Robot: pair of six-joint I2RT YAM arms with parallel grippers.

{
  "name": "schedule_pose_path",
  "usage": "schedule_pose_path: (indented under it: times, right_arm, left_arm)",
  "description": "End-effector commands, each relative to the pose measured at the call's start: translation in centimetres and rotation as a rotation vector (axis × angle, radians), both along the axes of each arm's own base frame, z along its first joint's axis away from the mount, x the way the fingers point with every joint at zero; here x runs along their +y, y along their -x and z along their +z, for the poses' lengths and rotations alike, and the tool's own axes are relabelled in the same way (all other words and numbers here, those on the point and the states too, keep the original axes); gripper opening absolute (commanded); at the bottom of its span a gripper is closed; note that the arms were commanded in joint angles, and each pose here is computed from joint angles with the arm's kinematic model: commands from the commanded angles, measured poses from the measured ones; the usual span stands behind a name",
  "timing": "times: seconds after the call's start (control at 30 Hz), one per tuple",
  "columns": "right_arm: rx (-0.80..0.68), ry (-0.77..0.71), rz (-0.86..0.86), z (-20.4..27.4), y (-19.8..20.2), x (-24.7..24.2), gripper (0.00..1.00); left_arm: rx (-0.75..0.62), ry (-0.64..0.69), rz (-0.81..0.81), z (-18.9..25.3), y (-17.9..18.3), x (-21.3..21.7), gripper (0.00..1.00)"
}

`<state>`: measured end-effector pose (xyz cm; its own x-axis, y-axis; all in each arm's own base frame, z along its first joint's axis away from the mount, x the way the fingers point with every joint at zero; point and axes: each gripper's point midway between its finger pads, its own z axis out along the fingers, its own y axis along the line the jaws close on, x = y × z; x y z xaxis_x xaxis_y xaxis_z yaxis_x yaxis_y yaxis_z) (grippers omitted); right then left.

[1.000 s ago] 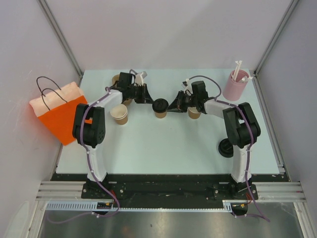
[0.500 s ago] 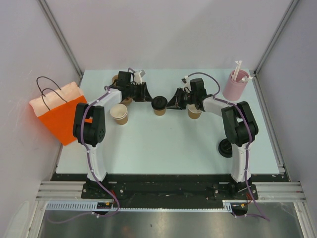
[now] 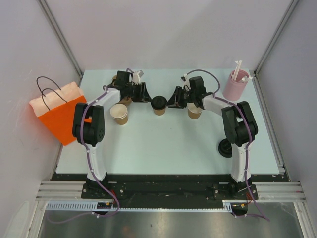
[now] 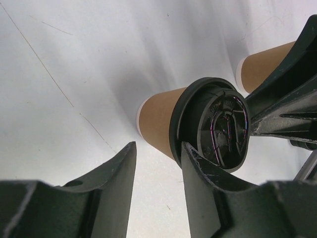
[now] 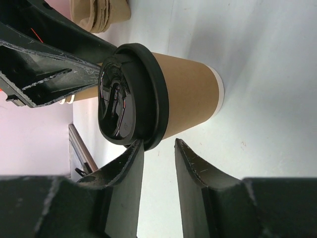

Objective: Pack the takeout coffee

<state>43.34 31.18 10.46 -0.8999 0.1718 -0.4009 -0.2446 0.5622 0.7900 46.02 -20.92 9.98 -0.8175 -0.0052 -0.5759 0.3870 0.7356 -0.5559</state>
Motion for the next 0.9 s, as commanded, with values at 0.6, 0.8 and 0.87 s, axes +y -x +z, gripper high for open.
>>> schedule_pose_path:
  times: [0.6,0.8,0.87]
  right_arm:
    - [-0.206,0.009,0.091,8.7,0.0,-0.8,0.44]
    - [-0.357,0.28,0.207,11.5,3.2,-5.9,0.5]
    - [-0.329,0.482,0.169,11.1,4.8,-9.6,0.51]
  left_arm:
    - [-0.059,0.043,0.016,4.2,-1.6,0.1,0.49]
    - [-0.198,0.009,-0.005,9.1,-0.8,1.0,0.55]
    - [-0.237,-0.016,-0.021,10.0,-0.1,1.4,0.58]
